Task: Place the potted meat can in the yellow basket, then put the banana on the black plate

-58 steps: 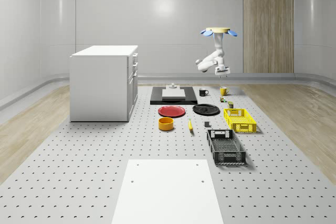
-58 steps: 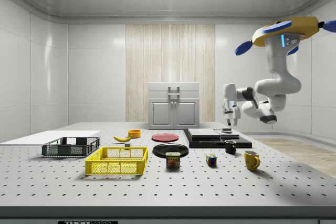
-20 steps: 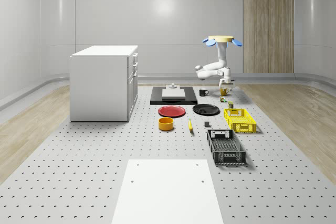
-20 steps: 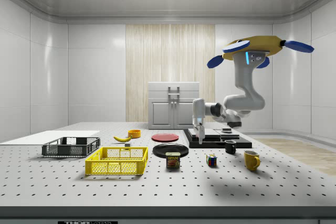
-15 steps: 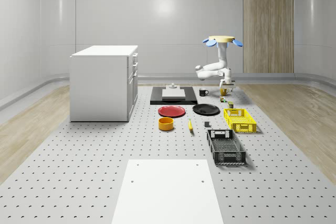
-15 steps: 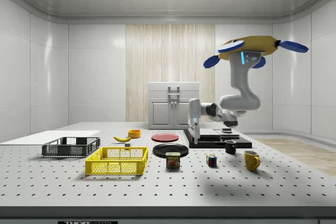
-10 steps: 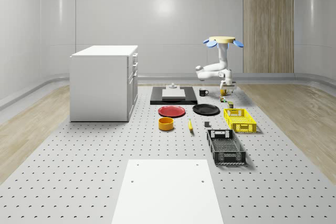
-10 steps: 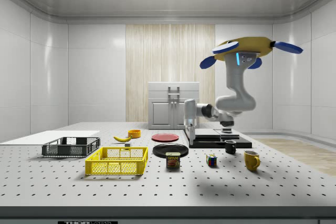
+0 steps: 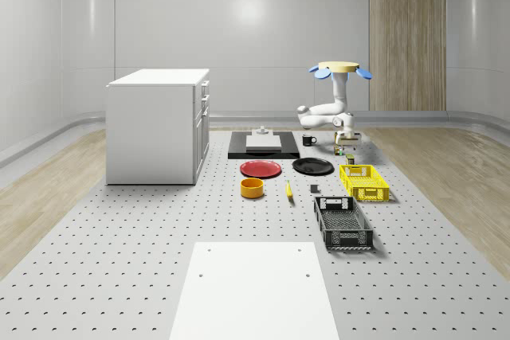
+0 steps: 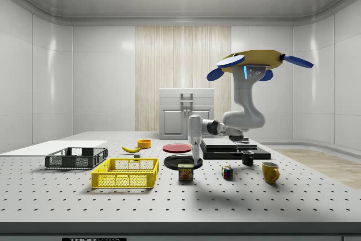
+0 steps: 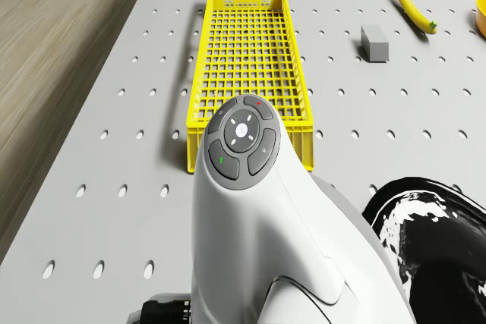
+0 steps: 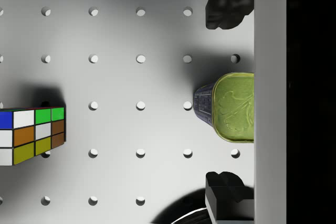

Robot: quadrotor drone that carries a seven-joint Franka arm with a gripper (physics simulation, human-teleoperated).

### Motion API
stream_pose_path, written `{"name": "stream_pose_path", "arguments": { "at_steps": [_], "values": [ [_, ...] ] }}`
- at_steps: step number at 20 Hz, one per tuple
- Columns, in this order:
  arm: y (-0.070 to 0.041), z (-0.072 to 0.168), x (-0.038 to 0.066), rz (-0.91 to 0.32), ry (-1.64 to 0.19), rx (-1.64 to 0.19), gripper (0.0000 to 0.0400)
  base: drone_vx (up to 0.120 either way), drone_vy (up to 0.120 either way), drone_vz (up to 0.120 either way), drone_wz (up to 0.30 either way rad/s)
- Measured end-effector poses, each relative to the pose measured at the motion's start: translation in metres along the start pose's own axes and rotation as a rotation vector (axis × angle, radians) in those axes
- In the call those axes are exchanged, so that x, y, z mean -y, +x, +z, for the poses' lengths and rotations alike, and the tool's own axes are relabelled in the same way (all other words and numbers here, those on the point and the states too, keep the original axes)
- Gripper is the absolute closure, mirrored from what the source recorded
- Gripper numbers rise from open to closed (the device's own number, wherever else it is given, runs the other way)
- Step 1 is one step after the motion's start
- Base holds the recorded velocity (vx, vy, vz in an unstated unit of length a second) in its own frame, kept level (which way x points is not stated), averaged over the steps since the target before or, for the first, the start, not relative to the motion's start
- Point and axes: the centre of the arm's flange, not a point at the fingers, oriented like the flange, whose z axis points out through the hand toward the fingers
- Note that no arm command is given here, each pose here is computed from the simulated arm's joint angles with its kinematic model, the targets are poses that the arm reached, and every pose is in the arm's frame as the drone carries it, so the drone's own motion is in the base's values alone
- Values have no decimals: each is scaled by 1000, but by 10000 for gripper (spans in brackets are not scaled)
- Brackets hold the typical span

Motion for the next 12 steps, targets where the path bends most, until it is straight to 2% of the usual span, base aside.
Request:
{"name": "stream_pose_path", "arguments": {
  "at_steps": [8,9,12],
  "values": [
    [0,0,0,0,0,0,0,120,0,0,0],
    [0,0,0,0,0,0,0,80,0,0,0],
    [0,5,0,0,0,0,0,0,0,0,0]
  ]
}}
